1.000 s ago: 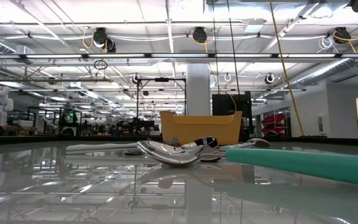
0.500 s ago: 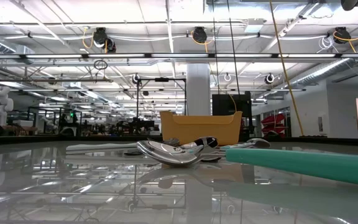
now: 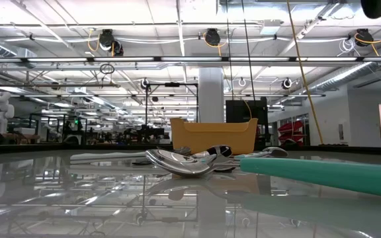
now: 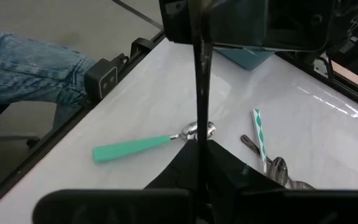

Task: Sort silverware by color (type)
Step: Put the black spoon into the white bin

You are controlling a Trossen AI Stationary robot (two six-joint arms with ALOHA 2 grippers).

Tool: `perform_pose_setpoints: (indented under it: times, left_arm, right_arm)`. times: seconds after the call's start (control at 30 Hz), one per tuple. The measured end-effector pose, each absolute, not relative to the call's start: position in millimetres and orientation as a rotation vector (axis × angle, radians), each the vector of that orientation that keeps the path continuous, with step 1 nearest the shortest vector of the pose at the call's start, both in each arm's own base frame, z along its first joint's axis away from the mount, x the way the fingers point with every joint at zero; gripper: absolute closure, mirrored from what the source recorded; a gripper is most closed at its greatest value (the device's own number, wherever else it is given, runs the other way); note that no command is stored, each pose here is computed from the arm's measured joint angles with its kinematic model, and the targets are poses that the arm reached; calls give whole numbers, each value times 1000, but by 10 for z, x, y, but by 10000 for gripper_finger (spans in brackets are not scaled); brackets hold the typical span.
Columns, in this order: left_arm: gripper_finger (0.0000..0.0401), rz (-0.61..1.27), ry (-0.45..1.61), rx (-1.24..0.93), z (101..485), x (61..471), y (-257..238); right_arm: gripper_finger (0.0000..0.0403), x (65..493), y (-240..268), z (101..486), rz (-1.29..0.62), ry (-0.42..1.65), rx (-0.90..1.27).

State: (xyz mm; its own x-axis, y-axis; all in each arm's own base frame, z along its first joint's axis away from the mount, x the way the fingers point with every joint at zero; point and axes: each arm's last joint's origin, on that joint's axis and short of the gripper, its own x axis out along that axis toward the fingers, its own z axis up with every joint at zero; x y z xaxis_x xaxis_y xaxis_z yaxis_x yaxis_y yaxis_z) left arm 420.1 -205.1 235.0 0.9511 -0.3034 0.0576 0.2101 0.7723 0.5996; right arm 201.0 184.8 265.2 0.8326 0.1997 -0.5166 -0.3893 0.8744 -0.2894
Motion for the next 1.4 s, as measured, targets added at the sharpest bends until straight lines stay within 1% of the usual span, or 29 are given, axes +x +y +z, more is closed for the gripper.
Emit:
perform_pose_setpoints:
  times: [0.07, 0.13, 0.33, 0.47, 0.6, 0.87, 1.07, 1.27, 1.4]
  left_arm:
    - [376, -278, -146, 614, 2346, 4210, -2032]
    - [391, -275, -138, 593, 2343, 4219, -2014]
    - [394, -264, -112, 566, 2325, 4240, -1969]
    - [394, -215, -96, 541, 2326, 4248, -1946]
    - [398, -119, -67, 501, 2328, 4254, -1917]
    - [400, 21, -31, 456, 2328, 4260, -1867]
    - [400, 156, -3, 377, 2327, 4279, -1779]
    - [401, 190, 2, 278, 2318, 4315, -1684]
    - [401, 229, 4, 235, 2318, 4319, -1658]
  right_arm:
    - [389, 2009, 1848, 2648, 323, 500, -401]
    - [379, 2006, 1850, 2646, 323, 505, -389]
    - [329, 2011, 1842, 2654, 287, 501, -347]
    - [303, 2012, 1825, 2651, 235, 500, -351]
    - [289, 2014, 1807, 2650, 179, 494, -368]
    - [284, 2001, 1739, 2628, -6, 492, -391]
    - [284, 2001, 1719, 2636, -77, 472, -401]
    - [284, 2007, 1698, 2635, -110, 469, -405]
    - [284, 2016, 1654, 2626, -182, 466, -374]
